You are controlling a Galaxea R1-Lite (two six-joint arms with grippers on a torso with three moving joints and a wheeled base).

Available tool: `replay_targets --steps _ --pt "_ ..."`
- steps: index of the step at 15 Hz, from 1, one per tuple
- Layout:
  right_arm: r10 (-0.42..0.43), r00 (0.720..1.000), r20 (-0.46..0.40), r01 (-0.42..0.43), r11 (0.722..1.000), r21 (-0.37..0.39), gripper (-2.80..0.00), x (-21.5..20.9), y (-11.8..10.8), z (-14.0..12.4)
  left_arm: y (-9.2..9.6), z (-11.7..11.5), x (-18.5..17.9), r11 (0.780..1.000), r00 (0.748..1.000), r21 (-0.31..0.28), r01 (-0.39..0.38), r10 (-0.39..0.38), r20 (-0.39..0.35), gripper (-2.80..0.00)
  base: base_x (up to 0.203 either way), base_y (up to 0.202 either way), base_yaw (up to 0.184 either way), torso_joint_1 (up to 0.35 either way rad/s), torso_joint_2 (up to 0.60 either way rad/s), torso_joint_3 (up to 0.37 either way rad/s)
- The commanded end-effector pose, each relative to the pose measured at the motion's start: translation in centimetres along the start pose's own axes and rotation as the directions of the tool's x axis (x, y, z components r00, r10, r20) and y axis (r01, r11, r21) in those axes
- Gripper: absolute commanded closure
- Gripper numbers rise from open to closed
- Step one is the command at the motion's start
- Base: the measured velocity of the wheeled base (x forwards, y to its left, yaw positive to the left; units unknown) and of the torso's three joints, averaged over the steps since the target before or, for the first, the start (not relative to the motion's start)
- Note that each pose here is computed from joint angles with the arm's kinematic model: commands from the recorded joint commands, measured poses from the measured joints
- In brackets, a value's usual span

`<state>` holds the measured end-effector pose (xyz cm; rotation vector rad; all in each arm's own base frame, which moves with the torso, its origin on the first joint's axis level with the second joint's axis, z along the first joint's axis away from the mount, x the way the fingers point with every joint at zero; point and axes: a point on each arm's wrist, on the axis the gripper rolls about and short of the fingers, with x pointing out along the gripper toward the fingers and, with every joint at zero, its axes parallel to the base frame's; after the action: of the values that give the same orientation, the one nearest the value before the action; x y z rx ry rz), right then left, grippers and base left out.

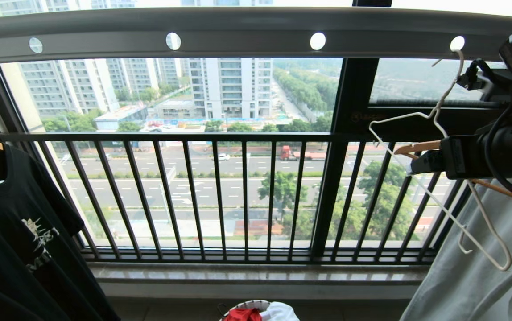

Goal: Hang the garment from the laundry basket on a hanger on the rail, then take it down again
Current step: Pick up the clothes rack on the clothesline

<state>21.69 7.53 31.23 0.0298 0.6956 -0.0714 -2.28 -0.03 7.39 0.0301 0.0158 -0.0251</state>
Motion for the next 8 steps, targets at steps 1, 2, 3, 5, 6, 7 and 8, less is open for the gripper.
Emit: replay_targets --steps 1,2,3,5,6,7,8 --pt "-0.009 1.0 -0.002 0.009 1.0 -0.001 -2.8 -0.03 -0.06 -0.12 0.0 0.0 0.01 1.0 1.0 0.0 0.001 -0.001 -0.001 0.0 0.0 0.0 0.0 0.0 0.0 0.0" --pt "-0.013 1.0 0.0 0.013 1.0 -0.001 -2.8 -0.03 -0.07 -0.12 0.0 0.0 0.01 1.0 1.0 0.0 0.001 -0.001 -0.001 0.0 0.0 0.0 0.0 0.0 0.0 0.0" --pt "-0.019 1.0 -0.001 0.019 1.0 -0.002 -2.8 0.04 -0.06 -0.13 0.0 0.0 0.01 1.0 1.0 0.0 0.0 0.0 -0.001 0.0 0.0 0.0 0.0 0.0 0.0 0.0" --pt "-0.021 1.0 -0.006 0.021 1.0 -0.004 -2.8 0.16 -0.04 -0.2 0.0 0.0 0.01 1.0 1.0 0.0 0.001 -0.001 -0.001 0.0 0.0 0.0 0.0 0.0 0.0 0.0" --pt "-0.023 1.0 -0.011 0.023 1.0 -0.008 -2.8 0.27 -0.04 -0.31 0.0 0.0 0.01 1.0 1.0 0.0 0.001 -0.001 -0.001 0.0 0.0 0.0 0.0 0.0 0.0 0.0" --pt "-0.025 1.0 -0.018 0.025 1.0 -0.012 -2.8 0.51 0.04 -0.34 0.0 0.0 0.01 1.0 1.0 0.0 0.0 0.0 -0.001 0.0 0.0 0.0 0.0 0.0 0.0 0.0" --pt "-0.027 0.999 -0.024 0.026 1.0 -0.015 -2.8 0.68 0.1 -0.4 0.0 0.0 0.01 1.0 1.0 0.0 0.001 -0.001 -0.001 0.0 0.0 0.0 0.0 0.0 0.0 0.0"
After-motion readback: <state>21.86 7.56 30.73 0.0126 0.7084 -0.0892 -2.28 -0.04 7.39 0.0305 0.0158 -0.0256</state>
